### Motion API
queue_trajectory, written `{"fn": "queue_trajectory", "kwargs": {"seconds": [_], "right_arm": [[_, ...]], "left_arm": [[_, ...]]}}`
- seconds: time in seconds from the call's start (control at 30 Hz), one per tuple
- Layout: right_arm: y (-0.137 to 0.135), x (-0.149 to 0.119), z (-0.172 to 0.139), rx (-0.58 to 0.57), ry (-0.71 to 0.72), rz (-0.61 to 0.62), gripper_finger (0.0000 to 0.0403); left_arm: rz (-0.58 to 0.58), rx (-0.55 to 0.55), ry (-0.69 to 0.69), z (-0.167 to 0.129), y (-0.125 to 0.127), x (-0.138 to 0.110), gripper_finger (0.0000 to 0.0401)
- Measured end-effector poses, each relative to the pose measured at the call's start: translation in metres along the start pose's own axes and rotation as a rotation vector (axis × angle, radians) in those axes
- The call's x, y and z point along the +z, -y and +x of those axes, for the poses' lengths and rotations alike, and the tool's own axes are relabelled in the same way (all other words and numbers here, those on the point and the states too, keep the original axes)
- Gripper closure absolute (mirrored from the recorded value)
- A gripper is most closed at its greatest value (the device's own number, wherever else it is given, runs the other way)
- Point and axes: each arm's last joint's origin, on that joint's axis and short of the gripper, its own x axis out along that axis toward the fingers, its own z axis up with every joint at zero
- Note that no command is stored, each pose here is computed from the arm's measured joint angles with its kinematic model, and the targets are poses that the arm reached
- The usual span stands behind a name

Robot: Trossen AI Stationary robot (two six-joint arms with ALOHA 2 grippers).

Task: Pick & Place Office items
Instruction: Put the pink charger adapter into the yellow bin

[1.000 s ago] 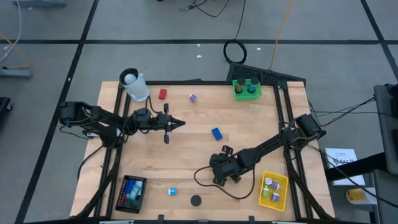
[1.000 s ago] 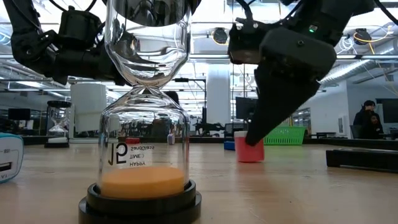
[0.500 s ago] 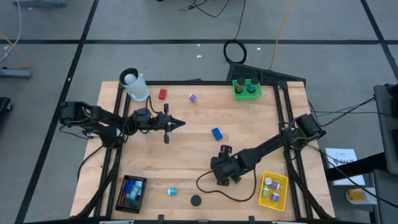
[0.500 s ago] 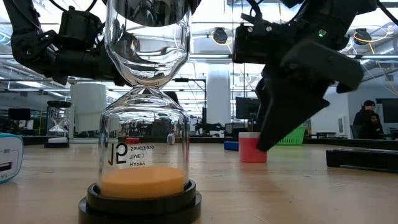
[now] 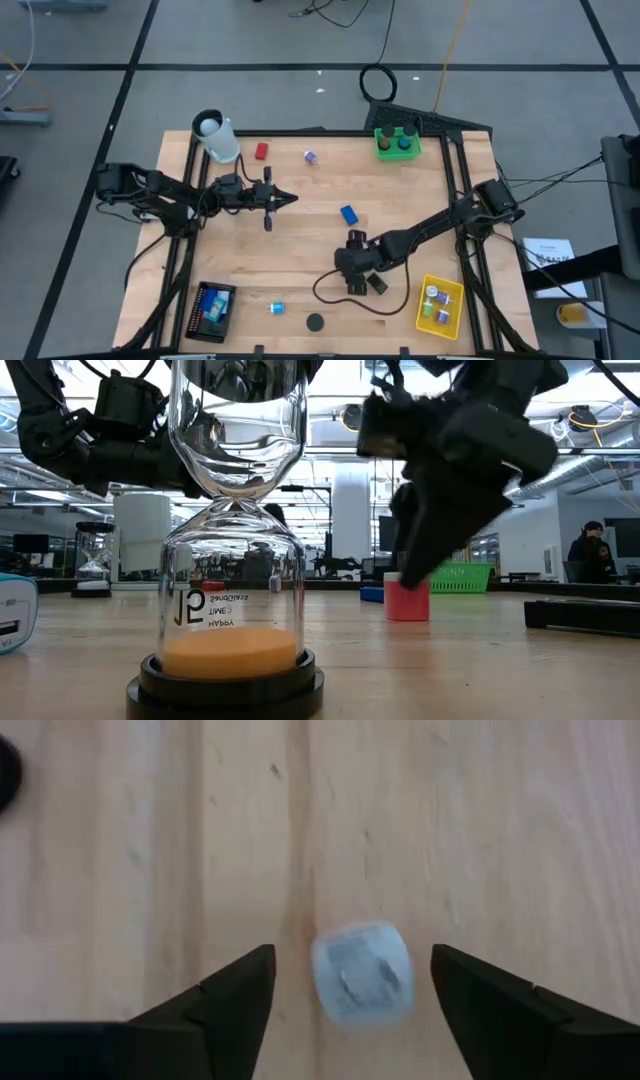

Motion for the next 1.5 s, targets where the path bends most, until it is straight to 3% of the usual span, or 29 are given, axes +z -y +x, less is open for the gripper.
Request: {"fn": "queue_trajectory", "kwargs": {"seconds": [0.53, 0.67, 1.03, 1.3, 1.4, 1.5], "right_arm": [[-0.001, 0.000, -0.001, 0.039, -0.010, -0.021, 0.0255], [-0.001, 0.000, 0.002, 0.033, -0.007, -0.020, 0.0254], [0.000, -0.002, 0.012, 0.007, -0.010, -0.036, 0.0185], [-0.001, -0.005, 0.021, 0.003, -0.028, -0.042, 0.0242], [0.000, -0.003, 0.014, 0.008, -0.020, -0.045, 0.0273], [-0.001, 0.002, 0.002, 0.020, 0.013, -0.040, 0.0276]], "left_arm": [[0.002, 0.000, -0.001, 0.000, 0.000, 0.000, 0.0375], [0.001, 0.000, -0.002, 0.000, 0.000, 0.000, 0.0375], [-0.002, 0.000, -0.002, 0.000, 0.000, 0.000, 0.0375], [-0.002, -0.001, -0.008, 0.000, 0.000, -0.001, 0.0375], [-0.003, -0.002, -0.008, 0.000, 0.000, -0.001, 0.0375], [-0.003, -0.002, -0.010, 0.000, 0.000, -0.001, 0.0375]]}}
